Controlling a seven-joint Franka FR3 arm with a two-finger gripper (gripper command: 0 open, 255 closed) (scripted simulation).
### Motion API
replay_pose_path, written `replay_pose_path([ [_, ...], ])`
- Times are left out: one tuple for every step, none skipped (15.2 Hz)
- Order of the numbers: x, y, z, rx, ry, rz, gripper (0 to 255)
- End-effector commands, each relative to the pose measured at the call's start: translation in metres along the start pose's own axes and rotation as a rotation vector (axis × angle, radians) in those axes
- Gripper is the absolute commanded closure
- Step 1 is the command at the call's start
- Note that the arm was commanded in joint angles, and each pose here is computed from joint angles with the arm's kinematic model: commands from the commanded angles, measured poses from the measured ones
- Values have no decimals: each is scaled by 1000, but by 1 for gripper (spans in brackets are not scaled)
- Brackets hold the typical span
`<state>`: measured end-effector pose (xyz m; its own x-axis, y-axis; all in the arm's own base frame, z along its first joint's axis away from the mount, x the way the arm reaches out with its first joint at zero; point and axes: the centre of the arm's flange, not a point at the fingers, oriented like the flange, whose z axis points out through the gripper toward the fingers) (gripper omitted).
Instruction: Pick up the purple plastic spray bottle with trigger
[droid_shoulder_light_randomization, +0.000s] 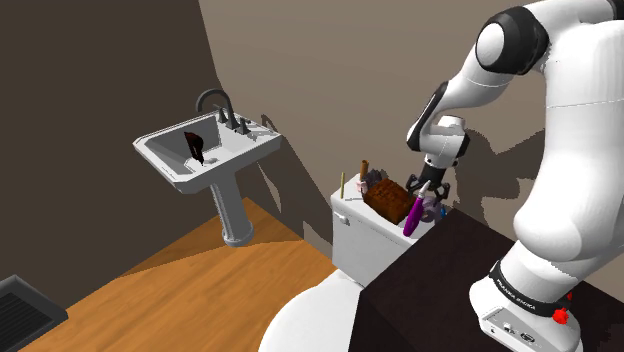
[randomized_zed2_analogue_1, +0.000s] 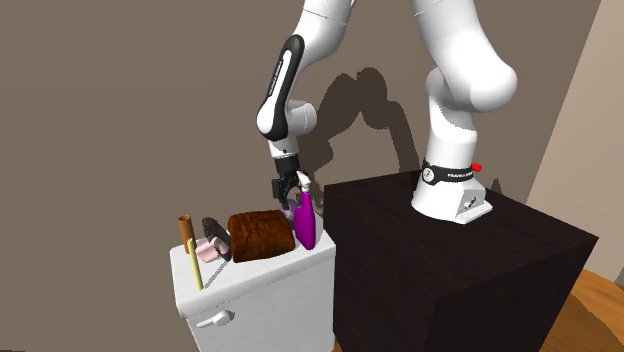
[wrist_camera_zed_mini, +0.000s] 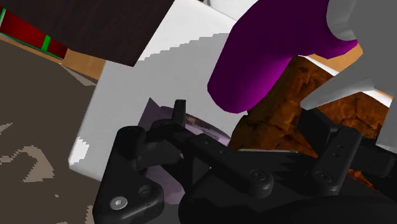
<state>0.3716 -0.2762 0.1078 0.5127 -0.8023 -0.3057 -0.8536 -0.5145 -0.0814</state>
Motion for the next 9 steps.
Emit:
replay_pose_path([
  [3,0,10,0,0,1,0],
  [6,1,18,0,0,1,0],
  [6,1,18,0,0,1,0],
  [6,1,18,0,0,1,0],
  [6,1,18,0,0,1,255],
  [5,1,18,0,0,1,255],
  [5,1,18,0,0,1,255],
  [5,1,18,0,0,1,255],
  [5,1,18,0,0,1,255],
])
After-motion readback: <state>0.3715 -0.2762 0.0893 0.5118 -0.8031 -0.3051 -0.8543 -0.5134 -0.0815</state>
